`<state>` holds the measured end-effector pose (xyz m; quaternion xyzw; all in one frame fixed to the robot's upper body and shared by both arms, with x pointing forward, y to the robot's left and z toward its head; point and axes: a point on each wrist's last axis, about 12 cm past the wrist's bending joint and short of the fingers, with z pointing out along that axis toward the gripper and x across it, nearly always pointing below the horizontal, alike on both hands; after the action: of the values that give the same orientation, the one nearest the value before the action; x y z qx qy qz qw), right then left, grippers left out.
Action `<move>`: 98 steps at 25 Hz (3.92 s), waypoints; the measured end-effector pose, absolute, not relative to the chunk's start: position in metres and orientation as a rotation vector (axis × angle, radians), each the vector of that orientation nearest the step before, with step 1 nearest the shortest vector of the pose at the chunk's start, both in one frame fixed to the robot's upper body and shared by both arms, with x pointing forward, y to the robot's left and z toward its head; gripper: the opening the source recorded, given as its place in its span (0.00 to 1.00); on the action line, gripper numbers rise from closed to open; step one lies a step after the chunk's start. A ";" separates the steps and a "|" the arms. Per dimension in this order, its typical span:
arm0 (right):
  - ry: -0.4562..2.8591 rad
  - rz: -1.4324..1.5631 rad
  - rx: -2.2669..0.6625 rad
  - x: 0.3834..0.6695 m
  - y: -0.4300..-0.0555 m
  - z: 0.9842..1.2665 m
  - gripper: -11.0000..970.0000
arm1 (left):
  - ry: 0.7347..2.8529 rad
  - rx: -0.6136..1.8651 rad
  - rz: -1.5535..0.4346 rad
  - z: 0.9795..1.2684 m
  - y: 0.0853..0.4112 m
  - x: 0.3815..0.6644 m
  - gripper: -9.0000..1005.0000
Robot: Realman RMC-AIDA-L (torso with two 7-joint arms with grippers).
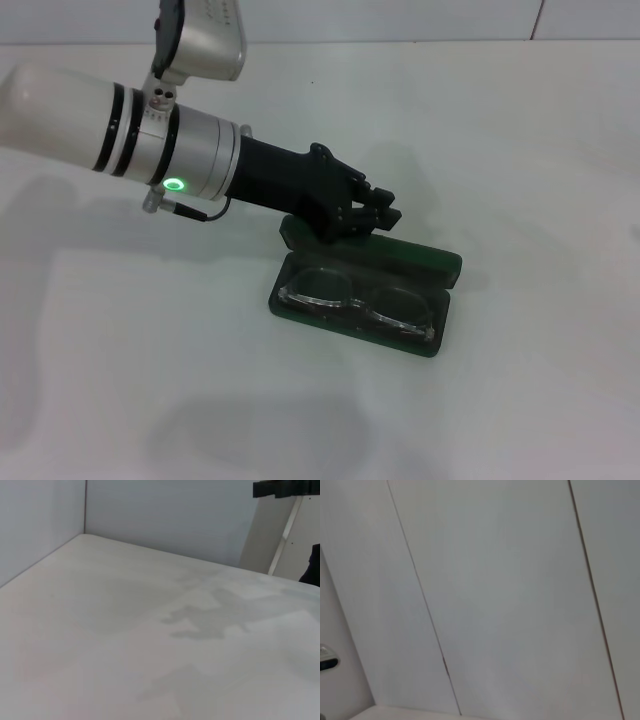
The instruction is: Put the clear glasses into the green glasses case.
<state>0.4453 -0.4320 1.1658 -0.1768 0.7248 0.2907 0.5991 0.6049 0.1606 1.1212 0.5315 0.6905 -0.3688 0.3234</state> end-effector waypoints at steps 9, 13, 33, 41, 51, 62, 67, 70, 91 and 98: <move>1.676 0.681 -0.399 0.446 -0.432 1.162 0.48 | 1.837 1.423 -0.971 1.113 0.159 0.601 0.22; 1.675 0.684 -0.398 0.446 -0.432 1.162 0.48 | 1.849 1.415 -0.975 1.110 0.158 0.599 0.22; 1.664 0.714 -0.374 0.446 -0.430 1.152 0.50 | 1.886 1.409 -1.048 1.093 0.161 0.582 0.22; 1.652 0.726 -0.376 0.450 -0.427 1.150 0.50 | 1.876 1.388 -1.113 1.088 0.163 0.571 0.22; 1.642 0.728 -0.390 0.454 -0.425 1.151 0.51 | 1.888 1.326 -1.163 1.075 0.172 0.557 0.22; 1.633 0.747 -0.392 0.453 -0.423 1.150 0.51 | 1.844 1.262 -1.210 1.064 0.176 0.543 0.22; 1.626 0.755 -0.399 0.454 -0.422 1.151 0.52 | 1.854 1.252 -1.220 1.057 0.177 0.538 0.22; 1.618 0.761 -0.403 0.454 -0.421 1.152 0.52 | 1.856 1.261 -1.222 1.055 0.177 0.536 0.22; 1.597 0.948 -0.791 0.464 -0.374 1.143 0.53 | 1.354 1.152 -1.329 1.123 0.197 0.534 0.31; 1.501 1.105 -0.976 0.481 -0.328 1.132 0.57 | 1.230 1.042 -1.366 1.148 0.224 0.521 0.60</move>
<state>0.4805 -0.3281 1.1323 -0.4027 0.6197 0.4561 0.4959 0.5210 0.2235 1.1478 0.4293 0.5068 -0.5629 0.4919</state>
